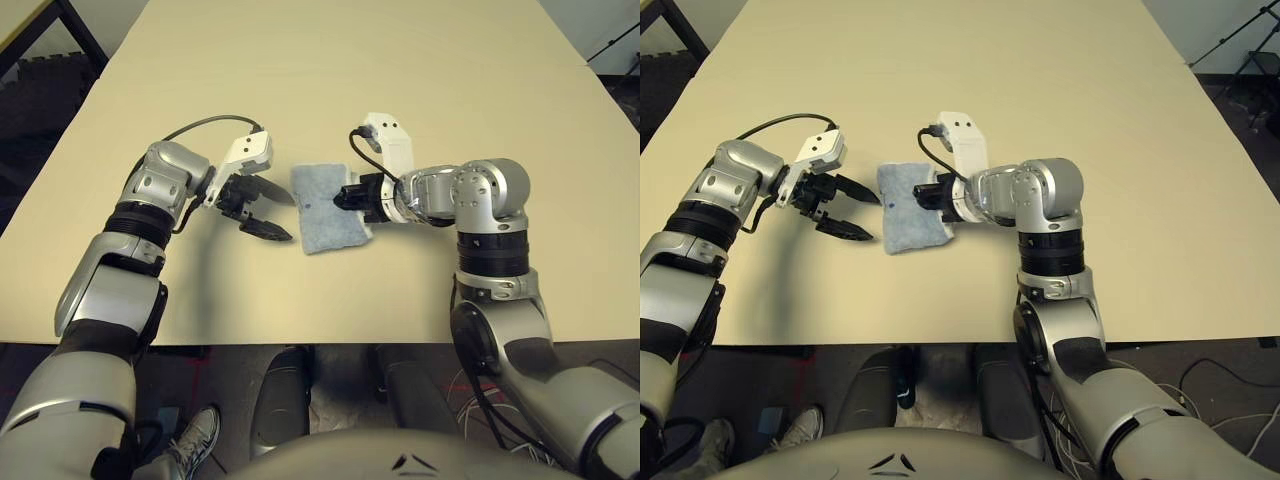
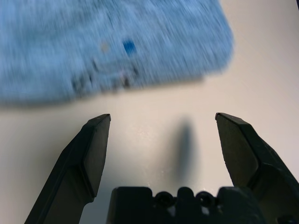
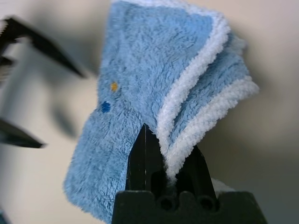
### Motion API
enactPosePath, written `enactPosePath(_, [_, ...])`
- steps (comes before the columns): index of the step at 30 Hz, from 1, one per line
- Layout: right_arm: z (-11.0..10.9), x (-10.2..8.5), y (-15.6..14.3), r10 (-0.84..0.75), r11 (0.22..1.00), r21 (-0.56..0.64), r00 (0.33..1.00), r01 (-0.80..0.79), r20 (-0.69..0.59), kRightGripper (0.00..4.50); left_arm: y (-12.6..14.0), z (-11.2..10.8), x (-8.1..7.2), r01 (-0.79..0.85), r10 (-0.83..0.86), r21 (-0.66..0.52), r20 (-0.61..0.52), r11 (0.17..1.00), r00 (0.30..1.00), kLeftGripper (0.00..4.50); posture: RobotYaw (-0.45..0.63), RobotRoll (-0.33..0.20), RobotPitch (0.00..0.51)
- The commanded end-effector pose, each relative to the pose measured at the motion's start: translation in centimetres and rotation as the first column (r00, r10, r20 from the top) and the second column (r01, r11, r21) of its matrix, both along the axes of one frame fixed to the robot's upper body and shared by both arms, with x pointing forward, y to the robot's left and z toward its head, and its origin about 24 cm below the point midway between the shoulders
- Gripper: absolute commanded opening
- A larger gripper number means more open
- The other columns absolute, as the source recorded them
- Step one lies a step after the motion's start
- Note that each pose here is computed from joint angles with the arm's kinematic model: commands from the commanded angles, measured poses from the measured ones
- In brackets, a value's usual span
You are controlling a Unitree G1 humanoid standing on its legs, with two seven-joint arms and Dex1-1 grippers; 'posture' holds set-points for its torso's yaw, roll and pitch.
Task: Wipe the water off the table with a rag.
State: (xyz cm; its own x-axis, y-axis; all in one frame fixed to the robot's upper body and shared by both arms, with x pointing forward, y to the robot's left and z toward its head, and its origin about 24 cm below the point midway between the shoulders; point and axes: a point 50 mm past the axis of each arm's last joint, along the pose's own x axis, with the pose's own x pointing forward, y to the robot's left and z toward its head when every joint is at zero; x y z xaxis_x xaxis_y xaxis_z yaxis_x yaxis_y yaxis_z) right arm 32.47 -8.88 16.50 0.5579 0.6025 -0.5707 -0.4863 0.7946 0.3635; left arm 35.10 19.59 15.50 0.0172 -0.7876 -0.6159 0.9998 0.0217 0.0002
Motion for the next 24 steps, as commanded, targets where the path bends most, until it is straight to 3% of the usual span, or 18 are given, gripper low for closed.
enactPosePath(1, [-0.3, 0.5, -2.4, -0.059, 0.998, -0.036, 0.998, 0.058, -0.005, 0.03, 0.0, 0.1, 0.0, 0.002, -0.002, -0.019, -0.001, 1.0, 1.0, 4.5, -0.05, 0.0, 0.191])
enactPosePath(14, [-0.4, 1.7, -14.2, -0.334, 0.918, -0.207, 0.941, 0.338, 0.056, 0.03, 0.2, -0.2, 0.0, -0.009, 0.009, -0.02, -0.003, 1.0, 1.0, 4.5, -0.06, 0.0, 0.186])
enactPosePath(20, [-0.3, 2.3, -14.5, -0.309, 0.93, -0.181, 0.948, 0.319, 0.079, 0.03, 0.1, -0.2, 0.1, -0.011, 0.011, -0.03, -0.003, 0.999, 1.0, 4.5, -0.05, 0.0, 0.184])
enactPosePath(24, [1.1, 2.4, -13.5, -0.152, 0.969, -0.163, 0.968, 0.185, 0.198, 1.23, -0.2, 0.4, 0.3, -0.038, 0.041, -0.113, 0.024, 0.993, 0.999, 4.5, -0.05, 0.0, 0.183])
